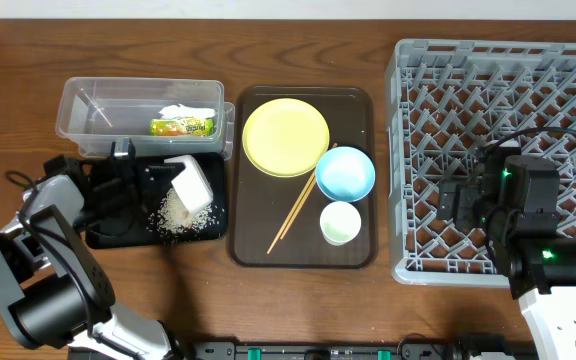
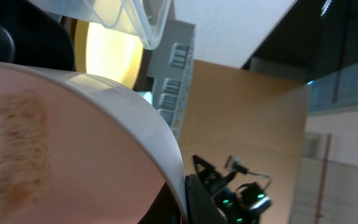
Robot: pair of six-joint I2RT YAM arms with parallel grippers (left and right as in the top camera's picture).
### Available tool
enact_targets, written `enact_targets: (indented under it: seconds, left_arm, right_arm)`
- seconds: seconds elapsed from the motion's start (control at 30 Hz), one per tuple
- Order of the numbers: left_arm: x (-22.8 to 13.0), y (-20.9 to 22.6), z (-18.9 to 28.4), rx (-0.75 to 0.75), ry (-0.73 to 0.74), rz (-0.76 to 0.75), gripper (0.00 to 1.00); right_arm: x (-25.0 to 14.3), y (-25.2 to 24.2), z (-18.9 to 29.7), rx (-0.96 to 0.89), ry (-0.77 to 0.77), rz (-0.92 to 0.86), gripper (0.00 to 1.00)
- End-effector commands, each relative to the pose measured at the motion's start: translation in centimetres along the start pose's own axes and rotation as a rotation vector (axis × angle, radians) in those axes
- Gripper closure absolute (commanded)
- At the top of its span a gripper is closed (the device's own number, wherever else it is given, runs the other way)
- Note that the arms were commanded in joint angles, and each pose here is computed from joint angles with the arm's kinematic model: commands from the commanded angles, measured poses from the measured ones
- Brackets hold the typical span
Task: Sort waste into correct bins and load items into the dishwasher rack
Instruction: 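Tip the white bowl over the black tray to dump the rice, then return the empty white bowl to the brown tray with left gripper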
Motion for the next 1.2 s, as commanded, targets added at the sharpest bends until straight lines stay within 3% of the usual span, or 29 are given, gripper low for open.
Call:
enact_targets:
  seconds: [0.0,0.23,0.63,0.77,0.93,1.07,1.17]
  left_arm:
    - [0.0,-0.3,0.4,-0.060,-0.017,0.056,0.94]
    - [0.0,-0.3,0.5,-0.061,-0.015,0.153,0.94]
    - [0.0,-0.3,0.5,-0.064,-0.005,0.478,0.94]
    - [0.0,-0.3,0.5,-0.064,-0.004,0.524,0.94]
    - [0.2,-0.3,0.5,-0.064,-0.007,0.483,0.94]
    - [1.7,-0.4,0.5,-0.063,-0.027,0.150,0.94]
    - [2.1,-0.6,0.6,-0.062,-0.032,0.074,0.94]
  right_arm:
    - [0.5,0.3,0.4,0.012,-0.015,0.000,0.01]
    - [0.5,0.3,0.4,0.012,-0.011,0.000,0.01]
    - [0.5,0.3,0.4,0.011,-0.011,0.000,0.01]
    - [0.5,0.3,0.4,0.011,-0.011,0.000,0.01]
    - [0.5,0.3,0.4,0.011,-0.011,0.000,0.01]
    - [0.5,0.3,0.4,0.011,-0.012,0.000,0.01]
    - [0.5,0.3,0.4,0.011,-0.011,0.000,0.01]
Point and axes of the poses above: each gripper's point midway between its finger pads, its own z axis back along the fingers, its own y axis along the line the jaws close on, x = y × z, the point moved 9 cm from there along z, back along the fingers, and after that the axes turned 7 degrees about -z, right-handed, at the moved point
